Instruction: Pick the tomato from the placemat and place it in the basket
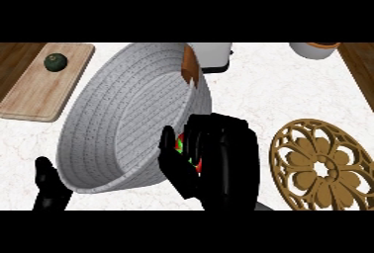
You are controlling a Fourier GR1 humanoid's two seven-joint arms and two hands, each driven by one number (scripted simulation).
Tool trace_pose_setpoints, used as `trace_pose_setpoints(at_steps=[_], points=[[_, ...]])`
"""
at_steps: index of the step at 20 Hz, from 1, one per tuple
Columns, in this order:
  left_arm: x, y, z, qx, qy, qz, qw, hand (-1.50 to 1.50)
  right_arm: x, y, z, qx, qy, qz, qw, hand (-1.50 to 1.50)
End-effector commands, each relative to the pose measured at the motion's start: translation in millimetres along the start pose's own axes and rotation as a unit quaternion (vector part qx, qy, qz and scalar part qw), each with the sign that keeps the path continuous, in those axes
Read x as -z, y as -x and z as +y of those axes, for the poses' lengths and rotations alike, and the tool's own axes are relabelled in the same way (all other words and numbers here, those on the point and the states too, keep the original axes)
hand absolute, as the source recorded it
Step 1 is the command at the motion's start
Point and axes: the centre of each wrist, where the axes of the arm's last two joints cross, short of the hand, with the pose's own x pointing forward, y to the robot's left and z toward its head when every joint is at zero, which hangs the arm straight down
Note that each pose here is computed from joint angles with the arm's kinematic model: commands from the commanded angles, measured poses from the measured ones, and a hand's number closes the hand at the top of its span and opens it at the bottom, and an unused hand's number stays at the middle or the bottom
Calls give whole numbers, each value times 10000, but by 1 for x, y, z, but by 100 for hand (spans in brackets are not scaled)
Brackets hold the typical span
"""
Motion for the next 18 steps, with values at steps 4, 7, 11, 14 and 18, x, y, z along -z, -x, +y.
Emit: trace_pose_setpoints(at_steps=[4,7,11,14,18], points=[[1,7,-11,-45,124,260,9996,0,17,-41,-10,90,483,961,9942,150],[2,6,-12,-65,83,273,9996,0,24,-46,-13,-108,446,1086,9930,150],[5,9,-6,16,74,310,9995,0,50,-56,-5,-337,609,1200,9903,150],[10,0,-10,69,91,135,9998,0,61,-62,6,-405,528,1205,9905,150],[7,9,-23,4,135,241,9996,0,73,-63,13,-212,511,1340,9894,150]])
